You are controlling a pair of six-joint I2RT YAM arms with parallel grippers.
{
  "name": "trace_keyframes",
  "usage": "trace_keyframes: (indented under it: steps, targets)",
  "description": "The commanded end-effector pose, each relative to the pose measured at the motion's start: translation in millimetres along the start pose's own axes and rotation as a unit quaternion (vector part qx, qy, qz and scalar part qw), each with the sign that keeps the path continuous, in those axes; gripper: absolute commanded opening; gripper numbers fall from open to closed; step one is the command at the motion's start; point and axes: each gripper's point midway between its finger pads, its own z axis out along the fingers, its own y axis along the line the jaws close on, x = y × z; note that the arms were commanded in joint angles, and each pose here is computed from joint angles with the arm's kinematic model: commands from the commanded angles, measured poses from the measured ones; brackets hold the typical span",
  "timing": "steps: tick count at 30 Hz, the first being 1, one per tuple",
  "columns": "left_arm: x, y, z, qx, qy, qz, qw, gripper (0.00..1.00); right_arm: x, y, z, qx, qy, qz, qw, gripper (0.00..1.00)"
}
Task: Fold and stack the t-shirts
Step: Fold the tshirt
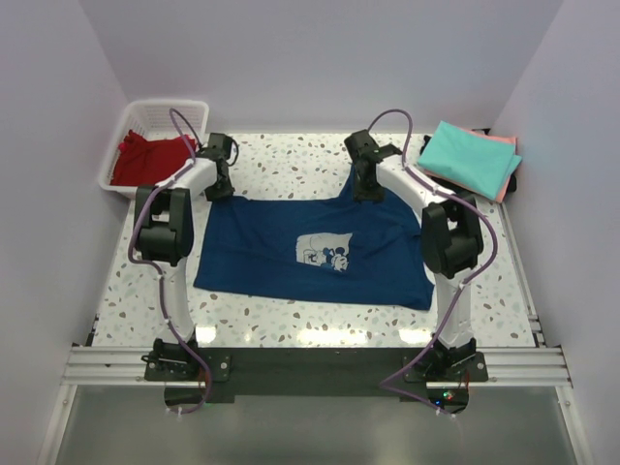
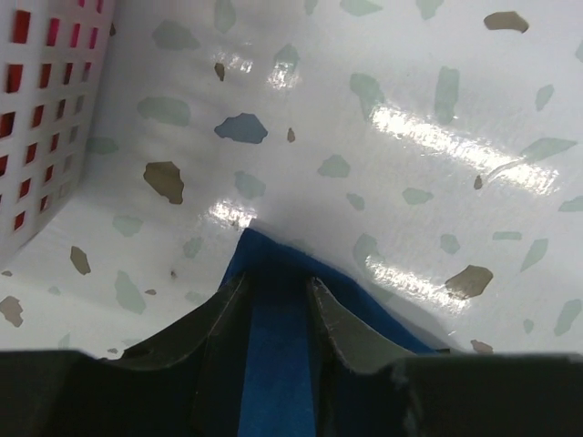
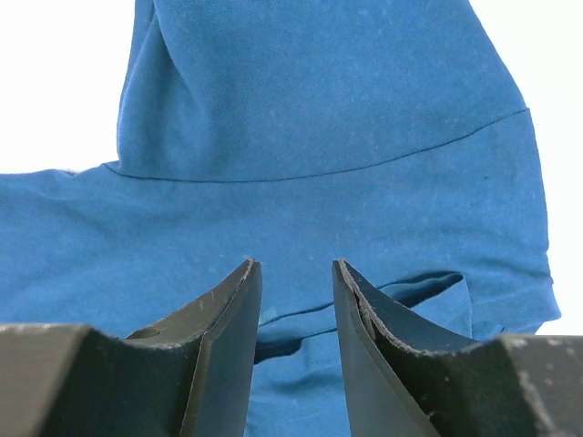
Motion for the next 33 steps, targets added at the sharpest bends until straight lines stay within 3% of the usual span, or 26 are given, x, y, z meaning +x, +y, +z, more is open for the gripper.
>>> trace_keyframes:
  steps: [1,5,13,26,33]
  targets:
    - [28,-12,28,0.021,0.041,0.007,0.999,0.31,-16,-4,-6,0.008,-0.017,0.0,1.0,0.41]
    - [40,-12,38,0.021,0.059,0.013,0.998,0.16,-13,-5,-3,0.009,-0.012,0.0,1.0,0.41]
    - [40,-14,38,0.027,0.06,0.02,0.998,0.0,-13,-9,-2,0.015,-0.01,0.002,1.0,0.41]
    - [17,-14,-1,0.025,0.005,0.028,0.999,0.0,-56,-20,-1,0.02,-0.066,0.03,0.997,0.44]
    - [-2,-13,-25,0.029,-0.033,0.015,0.999,0.0,-99,-33,31,0.02,-0.097,0.062,0.993,0.45]
